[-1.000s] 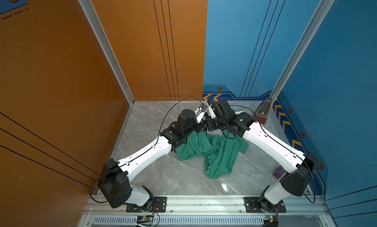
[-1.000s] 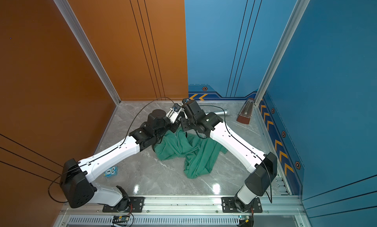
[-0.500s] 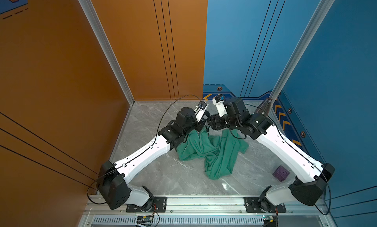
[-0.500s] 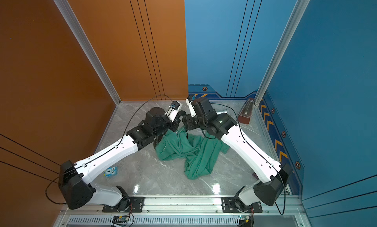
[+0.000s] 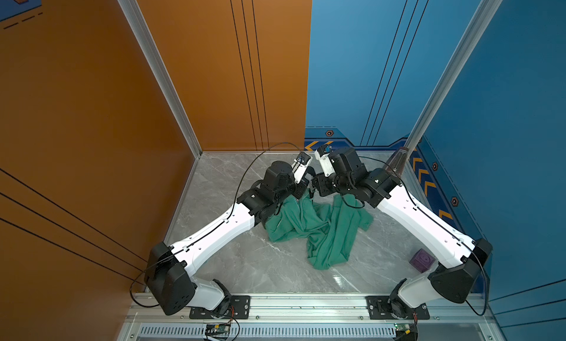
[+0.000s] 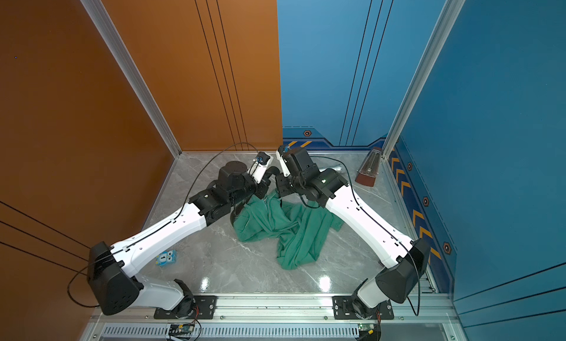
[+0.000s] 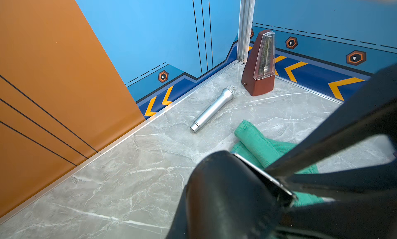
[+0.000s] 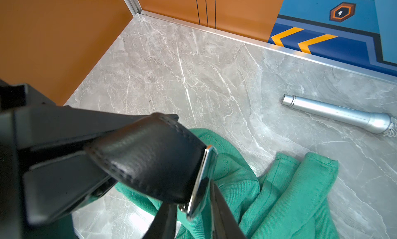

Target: Remove the belt from the trousers

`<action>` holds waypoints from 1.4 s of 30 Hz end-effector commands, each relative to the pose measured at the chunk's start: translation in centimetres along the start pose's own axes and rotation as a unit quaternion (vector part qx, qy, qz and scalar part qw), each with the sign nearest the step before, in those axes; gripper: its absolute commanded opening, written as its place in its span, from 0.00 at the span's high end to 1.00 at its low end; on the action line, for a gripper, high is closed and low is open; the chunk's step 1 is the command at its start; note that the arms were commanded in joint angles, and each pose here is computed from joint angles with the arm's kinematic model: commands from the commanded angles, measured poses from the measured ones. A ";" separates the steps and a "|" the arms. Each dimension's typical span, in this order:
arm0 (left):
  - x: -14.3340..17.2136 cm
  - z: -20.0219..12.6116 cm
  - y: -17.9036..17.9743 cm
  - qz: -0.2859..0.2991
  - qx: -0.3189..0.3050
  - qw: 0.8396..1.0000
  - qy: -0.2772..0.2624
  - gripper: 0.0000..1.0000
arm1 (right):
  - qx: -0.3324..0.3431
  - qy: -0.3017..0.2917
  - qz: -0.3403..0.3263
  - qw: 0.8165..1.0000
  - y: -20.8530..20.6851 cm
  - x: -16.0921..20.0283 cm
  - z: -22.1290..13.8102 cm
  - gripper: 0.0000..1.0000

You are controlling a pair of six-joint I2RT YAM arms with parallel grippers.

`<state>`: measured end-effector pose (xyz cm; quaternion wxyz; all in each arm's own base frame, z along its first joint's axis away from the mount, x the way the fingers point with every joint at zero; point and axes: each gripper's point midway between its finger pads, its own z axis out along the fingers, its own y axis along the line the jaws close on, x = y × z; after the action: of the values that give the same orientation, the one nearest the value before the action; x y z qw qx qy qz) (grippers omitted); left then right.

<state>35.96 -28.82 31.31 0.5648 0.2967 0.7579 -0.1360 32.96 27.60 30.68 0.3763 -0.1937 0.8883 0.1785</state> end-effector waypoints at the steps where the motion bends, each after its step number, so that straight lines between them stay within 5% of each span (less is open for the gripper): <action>1: -4.6 -2.5 0.1 -0.019 0.016 0.998 -0.065 1.00 | 0.028 0.001 -0.005 1.000 -1.0 -0.3 0.3 0.77; 7: -4.9 -2.7 -0.1 -0.022 0.022 0.997 -0.066 1.00 | 0.040 0.004 -0.008 0.999 -1.4 0.0 0.6 0.95; 24: -14.9 -9.8 1.0 -0.072 0.078 0.973 -0.207 1.00 | 0.071 0.069 -0.016 0.995 -2.8 3.8 5.5 0.99; 33: -10.4 -8.2 4.3 -0.146 0.067 0.969 -0.189 1.00 | 0.054 0.003 0.054 0.997 -5.3 2.2 3.8 1.00; 42: -5.0 -4.4 3.0 -0.128 0.084 0.980 -0.124 1.00 | 0.021 -0.031 0.055 0.998 -4.2 0.5 0.9 1.00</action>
<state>36.23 -25.47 33.71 0.5635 0.2199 0.7478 -0.2736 35.06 26.66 28.89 0.3985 -0.1630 0.8778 0.2100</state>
